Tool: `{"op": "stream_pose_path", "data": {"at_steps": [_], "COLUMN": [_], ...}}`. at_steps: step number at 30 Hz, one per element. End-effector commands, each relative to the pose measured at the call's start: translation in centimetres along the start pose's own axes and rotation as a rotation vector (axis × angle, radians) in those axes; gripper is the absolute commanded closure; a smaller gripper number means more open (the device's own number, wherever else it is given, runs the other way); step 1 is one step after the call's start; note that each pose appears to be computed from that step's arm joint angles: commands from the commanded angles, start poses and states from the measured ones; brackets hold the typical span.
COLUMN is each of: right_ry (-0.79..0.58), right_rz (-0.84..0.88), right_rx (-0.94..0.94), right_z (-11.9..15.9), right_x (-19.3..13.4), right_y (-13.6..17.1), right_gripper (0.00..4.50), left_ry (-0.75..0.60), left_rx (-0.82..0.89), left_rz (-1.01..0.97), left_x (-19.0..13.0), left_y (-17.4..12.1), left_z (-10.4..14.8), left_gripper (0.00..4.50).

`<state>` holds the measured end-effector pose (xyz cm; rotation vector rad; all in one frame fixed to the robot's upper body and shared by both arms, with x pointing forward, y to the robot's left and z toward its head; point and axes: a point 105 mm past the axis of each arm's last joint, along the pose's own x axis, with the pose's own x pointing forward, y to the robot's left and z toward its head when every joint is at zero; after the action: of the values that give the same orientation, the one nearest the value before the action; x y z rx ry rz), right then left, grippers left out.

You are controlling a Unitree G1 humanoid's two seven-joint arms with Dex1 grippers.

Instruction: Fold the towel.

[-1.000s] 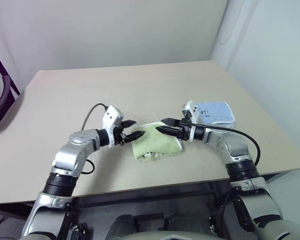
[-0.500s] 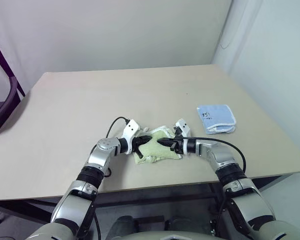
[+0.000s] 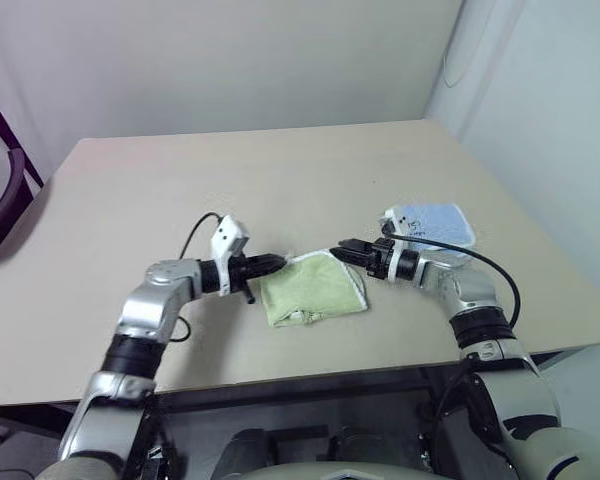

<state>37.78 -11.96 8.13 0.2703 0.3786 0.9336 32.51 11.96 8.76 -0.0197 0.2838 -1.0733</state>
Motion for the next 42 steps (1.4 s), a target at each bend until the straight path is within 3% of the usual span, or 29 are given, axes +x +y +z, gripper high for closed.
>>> {"op": "stream_pose_path", "data": {"at_steps": [1, 4, 8, 15, 19, 23, 25, 33, 42], "right_ry": [-0.04, 0.025, 0.098, 0.203, 0.147, 0.12, 0.102, 0.073, 0.066], "right_rz": [0.015, -0.014, 0.015, 0.026, -0.034, -0.057, -0.059, -0.047, -0.078], "right_rx": [0.052, 0.155, 0.294, 0.323, 0.344, 0.375, 0.383, 0.38, 0.376], "right_z": [2.4, 2.2, 2.0, 1.3, 2.0, 1.9, 1.9, 2.6, 2.2], "right_x": [-0.4, -0.5, -0.7, -0.4, 0.0, 0.2, 0.2, -0.4, -0.9], "right_y": [-0.1, -1.0, -1.0, -0.7, -1.4, -1.7, -1.8, -1.6, -1.8], "right_gripper": [1.18, 0.17, 0.0, 0.0, 0.0, 0.0, 0.0, 0.0, 0.0], "left_ry": [-0.06, -0.05, -0.008, 0.044, -0.03, -0.089, -0.084, -0.083, -0.063], "left_rx": [-0.013, -0.022, -0.029, -0.191, -0.559, -0.756, -0.842, -1.107, -1.207], "left_rz": [0.033, 0.082, 0.174, 0.219, 0.19, 0.196, 0.199, 0.172, 0.048], "left_x": [-2.2, -3.7, -5.2, -6.7, -5.4, -4.7, -4.2, -2.2, 2.0], "left_y": [-0.2, -0.1, 0.3, -0.2, -0.8, -0.8, -0.9, -0.8, -1.6], "left_z": [1.9, 1.8, 0.9, -1.3, -1.9, -2.4, -3.2, -4.3, -2.8], "left_gripper": [2.84, 1.81, 0.49, 0.49, 0.49, 0.49, 0.01, 0.01, 0.01]}}
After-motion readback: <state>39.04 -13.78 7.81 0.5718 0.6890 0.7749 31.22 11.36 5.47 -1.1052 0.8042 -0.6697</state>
